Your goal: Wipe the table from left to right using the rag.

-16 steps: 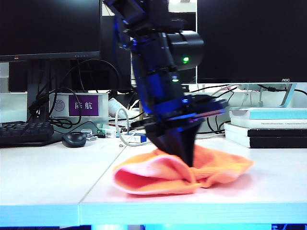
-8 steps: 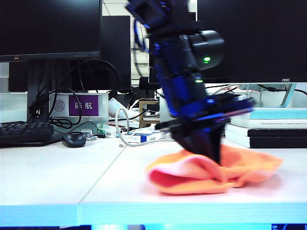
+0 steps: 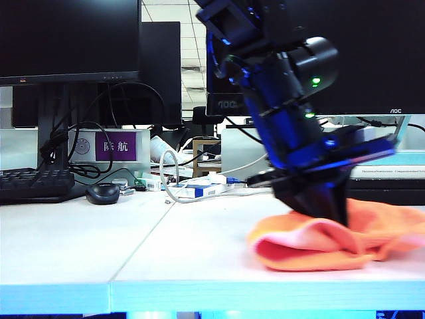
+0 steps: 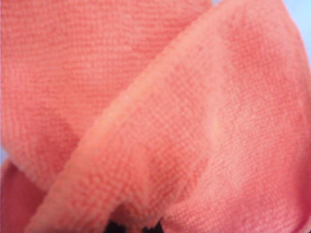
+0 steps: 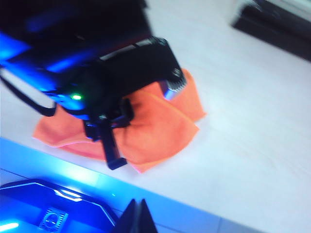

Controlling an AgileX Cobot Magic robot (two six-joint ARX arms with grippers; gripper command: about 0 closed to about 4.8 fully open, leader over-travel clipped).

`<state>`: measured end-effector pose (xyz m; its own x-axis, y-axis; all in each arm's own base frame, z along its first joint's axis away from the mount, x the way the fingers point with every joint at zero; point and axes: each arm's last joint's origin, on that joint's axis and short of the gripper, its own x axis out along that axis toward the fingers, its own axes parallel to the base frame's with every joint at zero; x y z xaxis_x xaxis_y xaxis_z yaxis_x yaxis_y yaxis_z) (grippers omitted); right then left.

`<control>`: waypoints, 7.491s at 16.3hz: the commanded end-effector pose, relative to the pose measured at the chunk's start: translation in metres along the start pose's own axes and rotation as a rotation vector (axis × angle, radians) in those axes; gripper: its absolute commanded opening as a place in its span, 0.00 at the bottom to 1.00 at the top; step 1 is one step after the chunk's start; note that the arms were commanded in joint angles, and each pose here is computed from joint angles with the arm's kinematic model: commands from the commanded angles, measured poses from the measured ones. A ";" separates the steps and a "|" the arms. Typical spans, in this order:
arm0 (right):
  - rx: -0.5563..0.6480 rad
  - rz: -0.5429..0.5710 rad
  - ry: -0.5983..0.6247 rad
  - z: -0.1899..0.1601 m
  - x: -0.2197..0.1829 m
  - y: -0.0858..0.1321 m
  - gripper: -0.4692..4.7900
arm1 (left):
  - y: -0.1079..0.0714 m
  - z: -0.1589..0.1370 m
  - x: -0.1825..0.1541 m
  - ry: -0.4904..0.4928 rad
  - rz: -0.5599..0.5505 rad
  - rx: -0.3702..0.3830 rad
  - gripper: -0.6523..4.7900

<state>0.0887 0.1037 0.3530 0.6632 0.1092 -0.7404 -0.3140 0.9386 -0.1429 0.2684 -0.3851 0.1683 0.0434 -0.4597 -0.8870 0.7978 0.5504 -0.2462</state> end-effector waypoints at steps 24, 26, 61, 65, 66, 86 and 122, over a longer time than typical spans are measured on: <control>0.175 -0.112 -0.033 -0.010 -0.015 -0.032 0.08 | -0.057 0.042 0.071 -0.095 -0.194 -0.055 0.11; 0.175 -0.113 -0.034 -0.010 -0.015 -0.032 0.08 | -0.060 0.044 0.077 -0.109 -0.251 -0.104 0.11; 0.198 -0.105 -0.078 -0.006 -0.015 -0.031 0.08 | -0.077 0.092 0.055 -0.399 -0.524 -0.152 0.46; 0.201 -0.119 -0.090 -0.006 -0.015 -0.032 0.08 | -0.074 0.107 0.027 -0.433 -0.527 -0.126 0.47; 0.214 -0.135 -0.121 -0.007 -0.019 -0.035 0.08 | -0.072 0.110 0.018 -0.428 -0.531 -0.106 0.72; 0.328 -0.262 -0.418 -0.038 -0.065 -0.073 0.50 | -0.059 0.135 -0.094 -0.545 -0.579 0.001 0.95; 0.368 -0.160 -0.800 -0.112 0.136 -0.064 0.48 | -0.057 0.133 -0.125 -0.509 -0.696 0.013 0.94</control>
<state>0.1185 0.0203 0.1826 0.9967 -0.0076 -0.0803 0.0159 0.9946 0.1027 0.2990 -0.4536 0.3374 -0.1926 -0.9429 -0.2717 0.7387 0.0430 -0.6727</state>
